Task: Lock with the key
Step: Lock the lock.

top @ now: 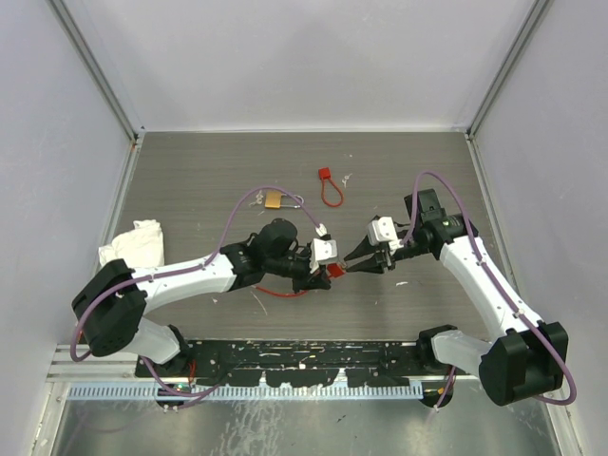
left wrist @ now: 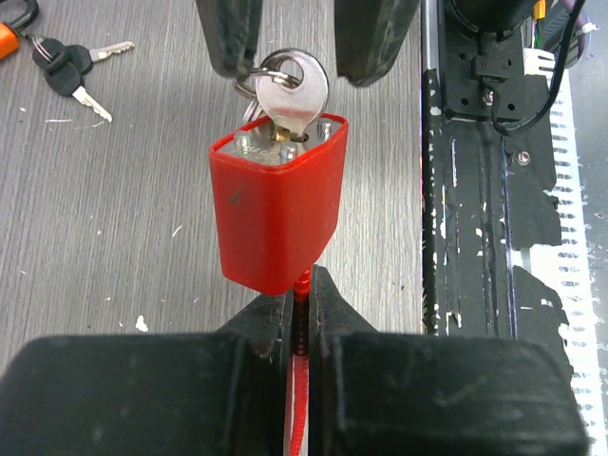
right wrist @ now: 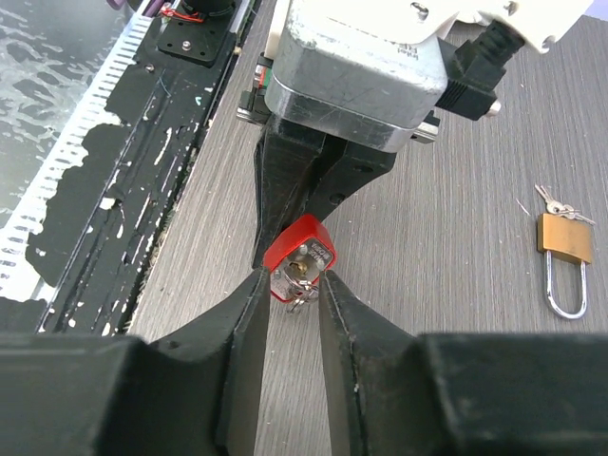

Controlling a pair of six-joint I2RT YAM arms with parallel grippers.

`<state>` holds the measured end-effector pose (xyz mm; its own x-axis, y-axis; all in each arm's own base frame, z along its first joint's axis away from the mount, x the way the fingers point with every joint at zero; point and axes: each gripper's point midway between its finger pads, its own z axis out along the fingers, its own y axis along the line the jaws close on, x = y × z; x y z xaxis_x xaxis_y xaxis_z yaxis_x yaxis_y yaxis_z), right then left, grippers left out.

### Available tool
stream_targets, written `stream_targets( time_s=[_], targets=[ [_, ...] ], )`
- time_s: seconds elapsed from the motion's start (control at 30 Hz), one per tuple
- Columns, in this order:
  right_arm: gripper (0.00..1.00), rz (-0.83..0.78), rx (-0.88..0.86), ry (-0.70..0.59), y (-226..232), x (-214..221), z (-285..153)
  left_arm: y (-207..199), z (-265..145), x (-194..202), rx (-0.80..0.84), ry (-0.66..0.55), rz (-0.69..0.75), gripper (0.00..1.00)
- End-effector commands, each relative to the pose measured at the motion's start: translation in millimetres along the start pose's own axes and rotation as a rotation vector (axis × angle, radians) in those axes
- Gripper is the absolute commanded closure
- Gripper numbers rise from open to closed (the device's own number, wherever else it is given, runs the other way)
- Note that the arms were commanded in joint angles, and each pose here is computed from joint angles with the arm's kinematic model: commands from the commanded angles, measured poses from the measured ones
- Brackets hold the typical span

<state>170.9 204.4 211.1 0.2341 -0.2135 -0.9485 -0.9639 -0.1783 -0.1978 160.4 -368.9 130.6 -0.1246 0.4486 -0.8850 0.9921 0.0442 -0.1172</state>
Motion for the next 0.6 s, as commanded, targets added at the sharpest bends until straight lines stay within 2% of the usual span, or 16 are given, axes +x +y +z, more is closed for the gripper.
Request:
stream_targets(
  time_s=[0.0, 0.13, 0.37, 0.57],
  targets=[
    [0.69, -0.025, 0.003, -0.014, -2.1, -6.1, 1.4, 1.8, -2.8, -38.0, 0.009, -0.098, 0.047, 1.00],
    [0.75, -0.020, -0.002, -0.016, -1.2, -6.3, 2.5, 1.0, -2.7, -38.7, 0.011, -0.101, 0.046, 1.00],
    [0.94, 0.001, 0.003, -0.009, -3.3, -6.6, 2.4, 4.3, -3.9, -35.7, -0.012, -0.093, 0.044, 1.00],
    [0.96, 0.020, 0.009, -0.008, -5.5, -6.8, 2.8, 6.7, -5.9, -35.2, -0.033, -0.094, 0.048, 1.00]
  ],
)
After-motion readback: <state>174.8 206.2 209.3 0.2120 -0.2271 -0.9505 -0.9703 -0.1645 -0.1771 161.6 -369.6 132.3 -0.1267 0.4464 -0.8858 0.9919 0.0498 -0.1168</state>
